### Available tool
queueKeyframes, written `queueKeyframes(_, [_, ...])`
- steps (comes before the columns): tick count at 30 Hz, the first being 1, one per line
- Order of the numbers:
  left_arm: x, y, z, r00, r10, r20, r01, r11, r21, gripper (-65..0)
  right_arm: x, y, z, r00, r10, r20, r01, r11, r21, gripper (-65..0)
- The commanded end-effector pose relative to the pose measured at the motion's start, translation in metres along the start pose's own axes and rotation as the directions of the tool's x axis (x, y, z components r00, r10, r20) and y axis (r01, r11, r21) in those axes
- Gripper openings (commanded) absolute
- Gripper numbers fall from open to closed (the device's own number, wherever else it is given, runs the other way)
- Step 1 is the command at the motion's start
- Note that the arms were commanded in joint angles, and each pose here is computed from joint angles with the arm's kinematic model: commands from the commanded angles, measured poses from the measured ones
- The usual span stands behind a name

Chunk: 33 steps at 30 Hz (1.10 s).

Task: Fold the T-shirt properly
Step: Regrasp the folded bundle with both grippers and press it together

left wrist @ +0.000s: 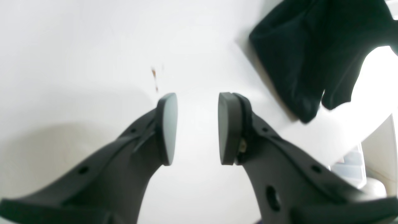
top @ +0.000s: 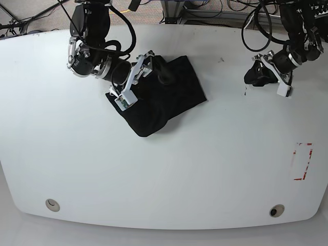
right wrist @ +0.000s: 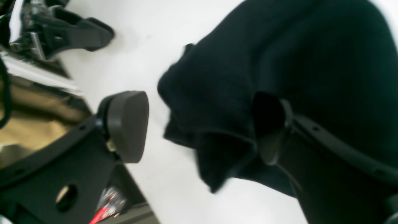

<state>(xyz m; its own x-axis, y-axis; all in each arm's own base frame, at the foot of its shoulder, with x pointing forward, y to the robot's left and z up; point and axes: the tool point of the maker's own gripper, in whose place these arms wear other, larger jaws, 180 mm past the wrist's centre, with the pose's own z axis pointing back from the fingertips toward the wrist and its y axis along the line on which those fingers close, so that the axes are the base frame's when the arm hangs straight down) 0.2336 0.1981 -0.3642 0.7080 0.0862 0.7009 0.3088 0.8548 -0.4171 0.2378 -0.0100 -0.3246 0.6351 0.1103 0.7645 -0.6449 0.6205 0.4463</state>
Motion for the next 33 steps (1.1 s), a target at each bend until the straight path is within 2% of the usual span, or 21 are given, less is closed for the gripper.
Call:
queueKeyframes(1, [0.016,-0.002,0.004,0.998,-0.028,0.048,0.028,1.000,-0.008,-45.3,0.010,0.005,-0.014,1.000,-0.001,0.024,0.000,0.998,0.056,-16.8])
queueKeyframes(5, [0.015,-0.002,0.006,0.998,-0.031,0.046,0.031,0.999,-0.006,-45.3,0.010,0.026,-0.041,1.000,0.021,-0.016,-0.018,0.988,0.156,-17.0])
queueKeyframes(10, [0.013,-0.007,0.010,0.998,-0.050,0.040,0.050,0.999,-0.006,-45.3,0.040,0.065,-0.069,0.996,0.079,0.042,-0.088,0.958,0.273,-16.3])
queueKeyframes(13, [0.015,-0.011,0.012,0.996,-0.074,0.039,0.074,0.997,-0.003,-45.3,0.047,0.070,-0.083,0.998,0.049,0.035,-0.057,0.953,0.297,-16.3])
queueKeyframes(16, [0.017,-0.015,0.013,0.990,-0.140,0.012,0.140,0.990,0.022,-45.0,0.045,0.063,-0.089,0.999,0.028,0.019,-0.032,0.955,0.295,-16.5])
queueKeyframes(22, [0.024,-0.046,-0.009,0.944,-0.326,-0.057,0.326,0.945,-0.009,-44.9,0.053,0.034,-0.064,0.996,0.069,0.052,-0.079,0.974,0.214,-16.6])
queueKeyframes(28, [0.021,-0.078,-0.042,0.867,-0.483,-0.118,0.476,0.875,-0.088,-45.1,0.069,-0.020,-0.013,0.988,0.097,0.120,-0.100,0.995,0.025,-16.8])
queueKeyframes(33, [0.023,-0.115,-0.070,0.827,-0.553,-0.099,0.535,0.830,-0.159,-45.3,0.080,-0.061,0.012,0.985,0.083,0.150,-0.070,0.993,-0.090,-17.0])
